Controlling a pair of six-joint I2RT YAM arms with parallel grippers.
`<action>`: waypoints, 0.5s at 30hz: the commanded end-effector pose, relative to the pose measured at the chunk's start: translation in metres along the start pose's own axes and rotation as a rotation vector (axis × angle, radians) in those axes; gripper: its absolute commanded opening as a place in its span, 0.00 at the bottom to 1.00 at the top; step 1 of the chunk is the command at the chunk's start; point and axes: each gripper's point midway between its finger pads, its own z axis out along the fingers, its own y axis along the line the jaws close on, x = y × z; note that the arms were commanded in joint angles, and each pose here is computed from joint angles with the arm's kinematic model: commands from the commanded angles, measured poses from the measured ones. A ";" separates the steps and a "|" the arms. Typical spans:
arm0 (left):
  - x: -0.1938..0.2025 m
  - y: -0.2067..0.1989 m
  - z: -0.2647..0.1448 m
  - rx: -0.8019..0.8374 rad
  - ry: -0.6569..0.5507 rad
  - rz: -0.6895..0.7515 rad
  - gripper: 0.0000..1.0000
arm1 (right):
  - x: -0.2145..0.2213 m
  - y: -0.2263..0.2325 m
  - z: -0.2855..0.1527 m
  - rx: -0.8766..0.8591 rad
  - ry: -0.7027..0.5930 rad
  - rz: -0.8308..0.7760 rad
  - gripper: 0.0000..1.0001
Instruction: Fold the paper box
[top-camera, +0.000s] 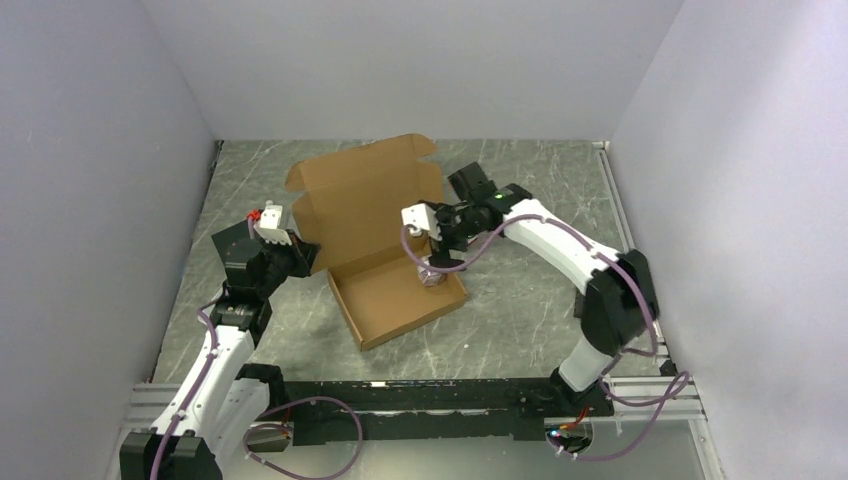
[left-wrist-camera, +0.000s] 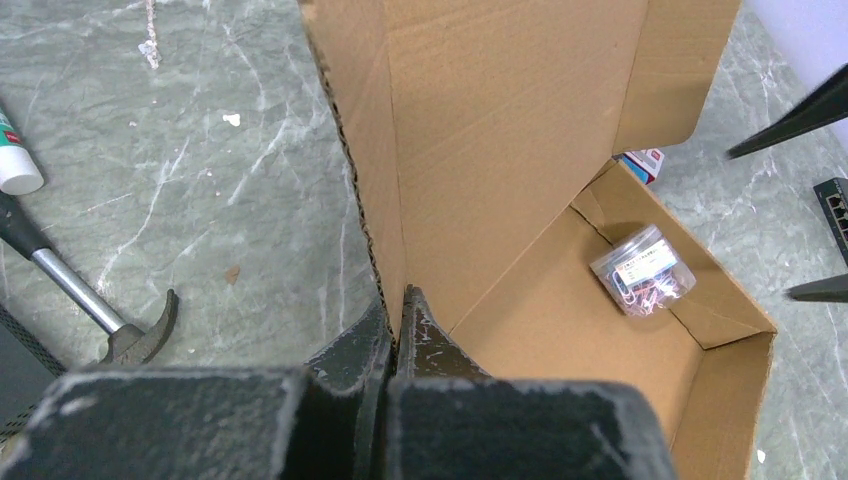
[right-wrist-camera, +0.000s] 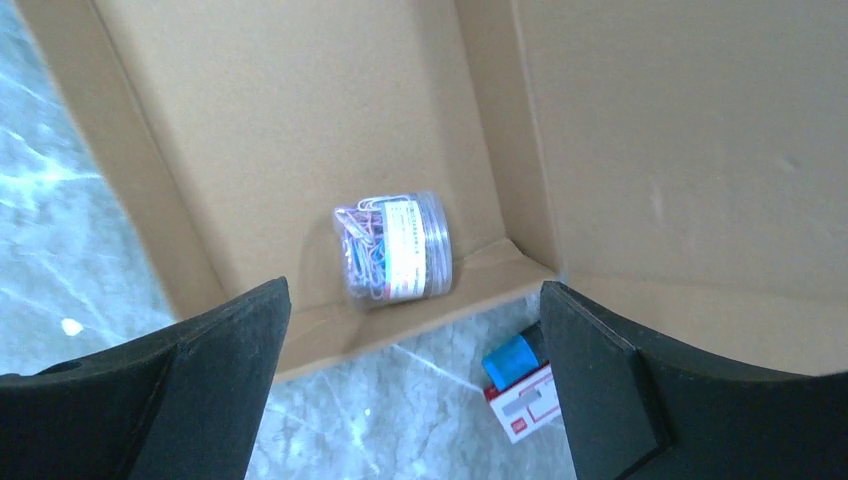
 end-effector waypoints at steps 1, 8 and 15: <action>-0.017 -0.005 -0.002 0.020 -0.067 0.031 0.00 | -0.023 0.006 -0.049 0.059 -0.186 0.112 1.00; -0.017 -0.004 -0.002 0.009 -0.064 0.030 0.00 | 0.030 -0.043 -0.070 0.275 -0.337 0.674 0.98; -0.019 0.011 -0.009 -0.085 -0.079 0.028 0.00 | 0.116 -0.082 -0.038 0.475 -0.056 0.958 0.75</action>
